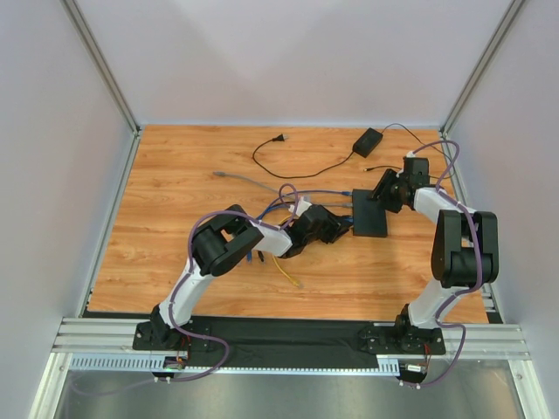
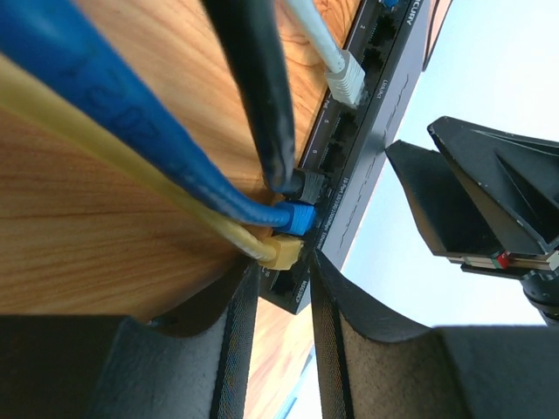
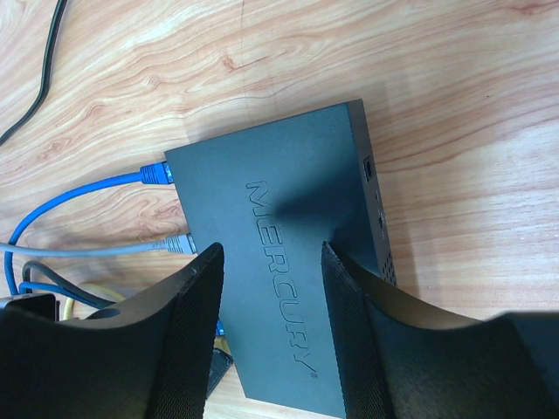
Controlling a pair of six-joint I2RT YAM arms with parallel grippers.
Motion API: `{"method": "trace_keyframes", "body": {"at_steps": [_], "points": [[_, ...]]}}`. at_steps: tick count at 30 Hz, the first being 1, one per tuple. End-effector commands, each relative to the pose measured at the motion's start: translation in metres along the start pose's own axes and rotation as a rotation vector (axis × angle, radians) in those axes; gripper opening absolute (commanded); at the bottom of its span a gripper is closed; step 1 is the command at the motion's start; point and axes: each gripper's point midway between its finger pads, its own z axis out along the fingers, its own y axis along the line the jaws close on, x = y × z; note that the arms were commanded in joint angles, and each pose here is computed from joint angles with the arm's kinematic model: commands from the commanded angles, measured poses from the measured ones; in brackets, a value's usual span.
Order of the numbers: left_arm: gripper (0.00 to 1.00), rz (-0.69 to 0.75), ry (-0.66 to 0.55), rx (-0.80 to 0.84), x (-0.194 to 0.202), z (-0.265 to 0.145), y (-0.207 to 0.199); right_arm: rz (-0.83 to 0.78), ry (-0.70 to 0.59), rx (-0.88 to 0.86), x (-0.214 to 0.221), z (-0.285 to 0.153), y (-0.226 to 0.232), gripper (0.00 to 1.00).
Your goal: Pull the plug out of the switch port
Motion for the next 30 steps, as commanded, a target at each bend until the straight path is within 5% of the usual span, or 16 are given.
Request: {"method": "trace_keyframes", "body": {"at_steps": [1,30], "points": [[0.38,-0.007,-0.01,-0.048,0.0,0.005,0.026,-0.016,0.069,0.081,0.019,0.006,-0.019,0.51],[0.23,0.028,0.002,-0.068,-0.003,0.008,0.035,-0.348,0.144,0.179,0.041,0.005,0.008,0.6]]}}
